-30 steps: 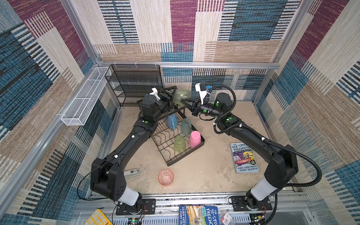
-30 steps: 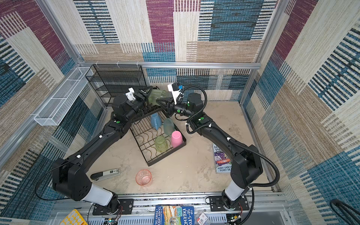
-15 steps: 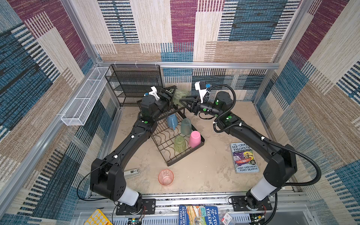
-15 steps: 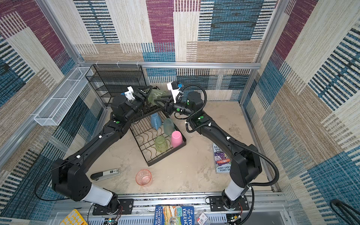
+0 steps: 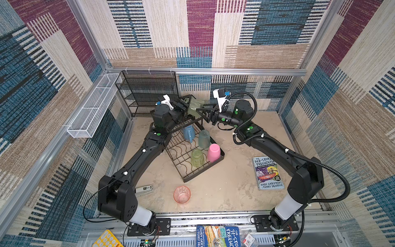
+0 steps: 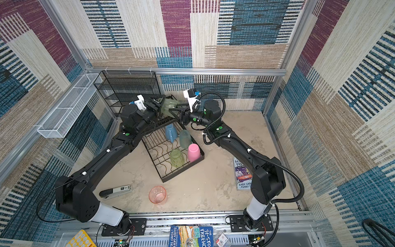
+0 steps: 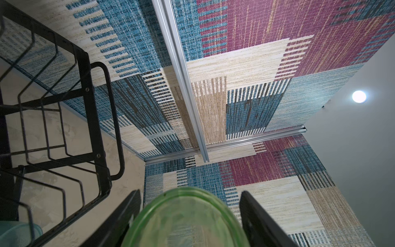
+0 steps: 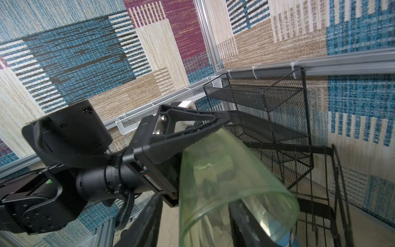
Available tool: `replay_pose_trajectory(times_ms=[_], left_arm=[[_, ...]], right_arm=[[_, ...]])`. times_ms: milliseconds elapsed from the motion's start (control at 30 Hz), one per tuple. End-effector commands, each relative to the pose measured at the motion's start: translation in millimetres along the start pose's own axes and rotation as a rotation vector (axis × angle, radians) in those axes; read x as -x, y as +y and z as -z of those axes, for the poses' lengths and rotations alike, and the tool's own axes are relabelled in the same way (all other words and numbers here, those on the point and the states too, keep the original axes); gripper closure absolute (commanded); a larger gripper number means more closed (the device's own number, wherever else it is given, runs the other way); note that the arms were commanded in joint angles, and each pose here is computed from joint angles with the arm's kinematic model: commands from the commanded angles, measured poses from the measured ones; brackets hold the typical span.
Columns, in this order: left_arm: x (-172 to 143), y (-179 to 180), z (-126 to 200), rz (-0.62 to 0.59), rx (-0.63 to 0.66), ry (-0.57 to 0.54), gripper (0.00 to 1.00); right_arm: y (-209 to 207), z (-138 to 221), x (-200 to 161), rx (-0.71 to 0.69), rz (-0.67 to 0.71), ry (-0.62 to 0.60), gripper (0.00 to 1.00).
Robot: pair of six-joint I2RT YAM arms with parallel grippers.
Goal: Load cups into a dish rack
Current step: Place the cup upside down at the dish rack.
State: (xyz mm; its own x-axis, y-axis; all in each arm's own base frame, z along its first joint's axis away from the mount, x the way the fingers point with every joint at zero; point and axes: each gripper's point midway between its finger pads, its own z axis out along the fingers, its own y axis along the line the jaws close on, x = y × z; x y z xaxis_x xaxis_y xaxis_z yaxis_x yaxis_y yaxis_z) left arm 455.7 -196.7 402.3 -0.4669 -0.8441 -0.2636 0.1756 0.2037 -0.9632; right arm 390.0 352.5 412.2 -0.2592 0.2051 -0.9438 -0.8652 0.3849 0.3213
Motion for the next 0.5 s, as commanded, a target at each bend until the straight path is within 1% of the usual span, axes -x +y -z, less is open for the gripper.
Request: replay_pose_trajectory(times_ms=[0, 200, 300, 467], left_arm=[[12, -4, 4, -0.063, -0.001, -0.049, 0.4], [33, 4, 7, -0.172, 0.074, -0.105, 0.41], [43, 8, 7, -0.26, 0.126, -0.132, 0.4], [57, 10, 4, -0.456, 0.199, -0.166, 0.4]], right_arm=[[-6, 0, 5, -0.041, 0.018, -0.011, 0.47], [-12, 7, 8, -0.107, 0.043, -0.017, 0.46], [-16, 10, 7, -0.132, 0.048, -0.015, 0.46], [-16, 13, 6, -0.146, 0.061, -0.016, 0.46]])
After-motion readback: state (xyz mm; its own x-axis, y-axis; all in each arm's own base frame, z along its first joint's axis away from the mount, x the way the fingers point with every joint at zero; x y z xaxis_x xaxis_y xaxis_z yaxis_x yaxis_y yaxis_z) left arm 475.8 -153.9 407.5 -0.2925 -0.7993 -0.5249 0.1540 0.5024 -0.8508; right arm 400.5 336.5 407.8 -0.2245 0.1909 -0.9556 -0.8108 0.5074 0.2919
